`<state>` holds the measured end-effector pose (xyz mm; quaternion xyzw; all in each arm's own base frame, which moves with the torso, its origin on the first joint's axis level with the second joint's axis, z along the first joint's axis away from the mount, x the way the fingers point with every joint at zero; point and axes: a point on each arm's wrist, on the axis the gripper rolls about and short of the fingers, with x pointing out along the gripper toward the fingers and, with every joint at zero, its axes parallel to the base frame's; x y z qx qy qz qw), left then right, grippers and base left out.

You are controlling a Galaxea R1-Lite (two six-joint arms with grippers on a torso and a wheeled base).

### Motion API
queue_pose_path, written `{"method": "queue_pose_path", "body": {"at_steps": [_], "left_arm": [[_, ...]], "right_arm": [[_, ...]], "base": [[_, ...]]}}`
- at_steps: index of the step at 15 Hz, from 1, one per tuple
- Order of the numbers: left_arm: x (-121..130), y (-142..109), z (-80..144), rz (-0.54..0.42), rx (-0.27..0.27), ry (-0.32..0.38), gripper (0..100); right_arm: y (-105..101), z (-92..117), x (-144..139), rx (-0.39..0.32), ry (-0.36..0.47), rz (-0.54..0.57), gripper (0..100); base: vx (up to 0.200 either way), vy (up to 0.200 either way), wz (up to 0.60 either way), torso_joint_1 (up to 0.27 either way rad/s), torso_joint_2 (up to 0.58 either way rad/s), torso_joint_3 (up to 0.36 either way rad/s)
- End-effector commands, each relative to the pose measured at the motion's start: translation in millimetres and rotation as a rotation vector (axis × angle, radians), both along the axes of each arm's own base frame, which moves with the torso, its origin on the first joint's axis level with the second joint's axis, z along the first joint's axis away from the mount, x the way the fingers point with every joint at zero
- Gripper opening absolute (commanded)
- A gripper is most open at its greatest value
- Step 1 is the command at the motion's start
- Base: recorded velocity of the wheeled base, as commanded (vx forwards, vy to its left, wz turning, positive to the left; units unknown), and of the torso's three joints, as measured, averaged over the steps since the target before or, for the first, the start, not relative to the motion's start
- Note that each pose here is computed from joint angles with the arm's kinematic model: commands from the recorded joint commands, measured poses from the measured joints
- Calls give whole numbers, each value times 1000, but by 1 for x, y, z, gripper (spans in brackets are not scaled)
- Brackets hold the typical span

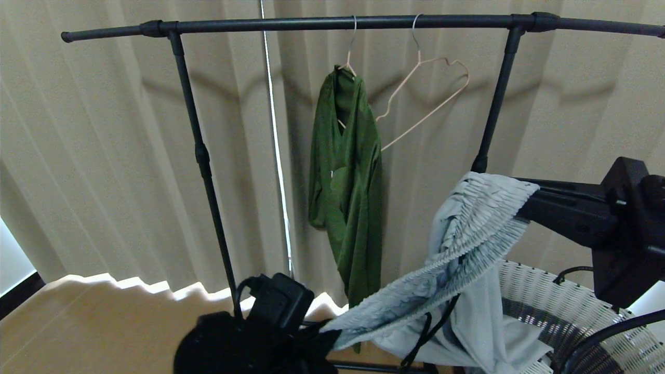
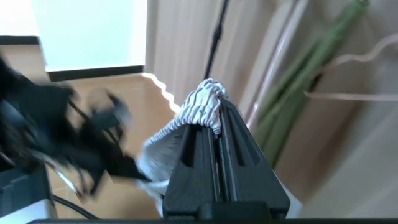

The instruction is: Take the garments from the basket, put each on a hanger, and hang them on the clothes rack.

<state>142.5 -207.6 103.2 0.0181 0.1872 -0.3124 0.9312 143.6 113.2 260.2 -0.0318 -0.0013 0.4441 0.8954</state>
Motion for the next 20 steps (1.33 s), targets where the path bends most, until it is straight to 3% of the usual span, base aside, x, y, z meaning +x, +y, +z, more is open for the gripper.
{"method": "queue_pose_path", "body": {"at_steps": [1, 2, 6, 8, 11, 13, 16, 17, 20], "left_arm": [[4, 41, 60, 87, -69, -141, 0], [6, 56, 95, 123, -104, -172, 0], [-1, 92, 175, 133, -178, -271, 0], [2, 99, 207, 141, -184, -356, 0], [12, 92, 237, 140, -180, -434, 0], [15, 89, 243, 135, -152, -407, 0], [17, 86, 209, 125, -45, -274, 0], [18, 84, 198, 122, -34, -238, 0], [11, 72, 186, 80, -85, -152, 0]], "right_arm": [[1, -7, 3, -19, 24, -9, 0], [1, -9, 5, -23, 29, -12, 0], [-1, -4, 8, -16, 14, -30, 0], [-5, -3, 12, -13, 11, -61, 0], [-20, 2, 33, -8, 7, -179, 0], [-23, 12, 42, 10, -12, -211, 0], [-24, 4, 41, -5, 11, -211, 0], [-23, 1, 42, -9, 21, -211, 0], [-23, 5, 44, -4, 12, -213, 0]], "base": [[0, 0, 0, 0, 0, 0], [0, 0, 0, 0, 0, 0], [0, 0, 0, 0, 0, 0], [0, 0, 0, 0, 0, 0], [0, 0, 0, 0, 0, 0], [0, 0, 0, 0, 0, 0], [0, 0, 0, 0, 0, 0], [0, 0, 0, 0, 0, 0], [0, 0, 0, 0, 0, 0]]}}
